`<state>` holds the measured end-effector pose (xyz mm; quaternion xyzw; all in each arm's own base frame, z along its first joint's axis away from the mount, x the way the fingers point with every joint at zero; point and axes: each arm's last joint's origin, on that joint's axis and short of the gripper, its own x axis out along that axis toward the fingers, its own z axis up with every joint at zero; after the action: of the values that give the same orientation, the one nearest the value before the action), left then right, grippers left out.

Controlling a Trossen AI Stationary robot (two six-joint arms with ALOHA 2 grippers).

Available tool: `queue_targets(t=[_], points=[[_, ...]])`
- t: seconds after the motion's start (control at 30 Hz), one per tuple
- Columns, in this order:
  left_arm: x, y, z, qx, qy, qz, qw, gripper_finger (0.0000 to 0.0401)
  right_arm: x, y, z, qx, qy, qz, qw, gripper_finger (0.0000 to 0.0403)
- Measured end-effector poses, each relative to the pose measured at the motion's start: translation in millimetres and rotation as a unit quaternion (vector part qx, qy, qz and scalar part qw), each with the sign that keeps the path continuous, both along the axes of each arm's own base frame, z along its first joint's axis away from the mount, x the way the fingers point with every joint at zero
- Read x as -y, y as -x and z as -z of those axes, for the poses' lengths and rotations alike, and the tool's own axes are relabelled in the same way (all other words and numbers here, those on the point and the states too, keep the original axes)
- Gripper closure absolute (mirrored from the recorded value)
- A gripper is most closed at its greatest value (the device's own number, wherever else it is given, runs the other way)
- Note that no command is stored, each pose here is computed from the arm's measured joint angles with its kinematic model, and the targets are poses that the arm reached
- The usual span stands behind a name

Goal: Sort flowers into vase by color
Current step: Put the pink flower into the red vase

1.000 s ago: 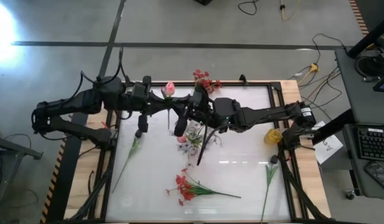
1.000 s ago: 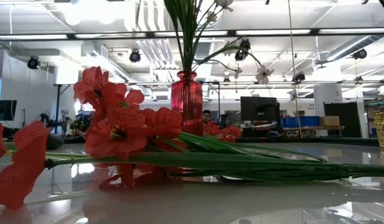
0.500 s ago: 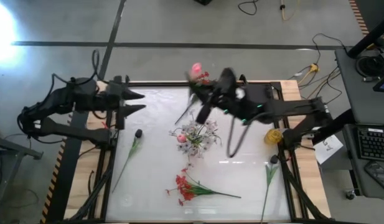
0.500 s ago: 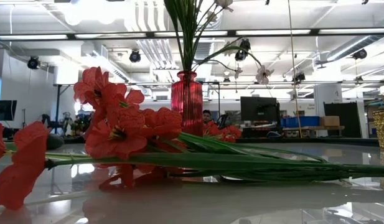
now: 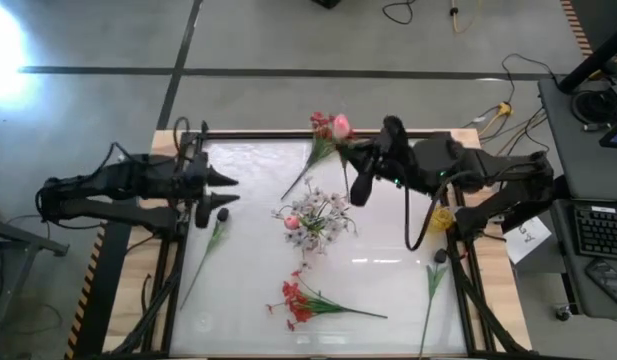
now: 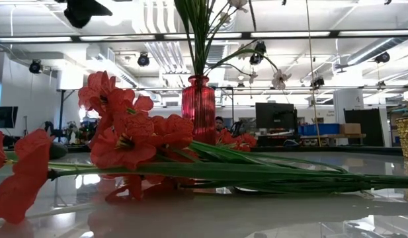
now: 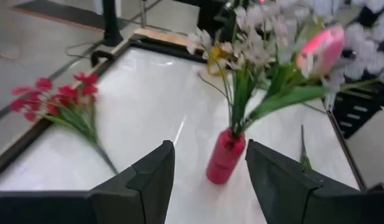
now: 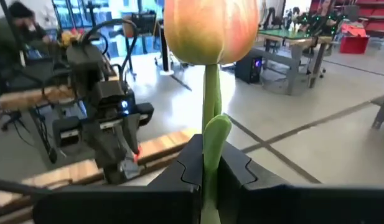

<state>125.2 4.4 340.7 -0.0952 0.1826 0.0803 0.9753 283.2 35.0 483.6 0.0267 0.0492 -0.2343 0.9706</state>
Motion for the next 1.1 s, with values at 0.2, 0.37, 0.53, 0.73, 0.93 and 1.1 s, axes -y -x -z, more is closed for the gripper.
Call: queue_targets(t=[0.2, 0.37, 0.53, 0.73, 0.93, 1.1], points=[[9, -17, 30, -0.034, 0.004, 0.048, 0.998, 0.0216, -5, -1, 27, -0.033, 0.001, 0.006, 0.999, 0.039], [18, -25, 42, -0.064, 0.022, 0.072, 0.995, 0.0216, -6, 9, 70, -0.055, -0.05, 0.014, 0.997, 0.039], [26, -30, 46, -0.077, 0.027, 0.089, 0.993, 0.0216, -12, 29, 91, 0.039, -0.061, 0.012, 0.997, 0.039], [29, -44, 57, -0.117, 0.025, 0.088, 0.989, 0.0216, -19, 44, 115, 0.182, -0.032, -0.048, 0.981, 0.039], [33, -72, 70, -0.124, 0.017, 0.092, 0.988, 0.0216, -24, 32, 154, 0.212, -0.014, -0.073, 0.974, 0.039], [37, -95, 78, -0.127, 0.027, 0.085, 0.988, 0.0216, -28, 19, 158, 0.267, 0.039, -0.049, 0.962, 0.039]])
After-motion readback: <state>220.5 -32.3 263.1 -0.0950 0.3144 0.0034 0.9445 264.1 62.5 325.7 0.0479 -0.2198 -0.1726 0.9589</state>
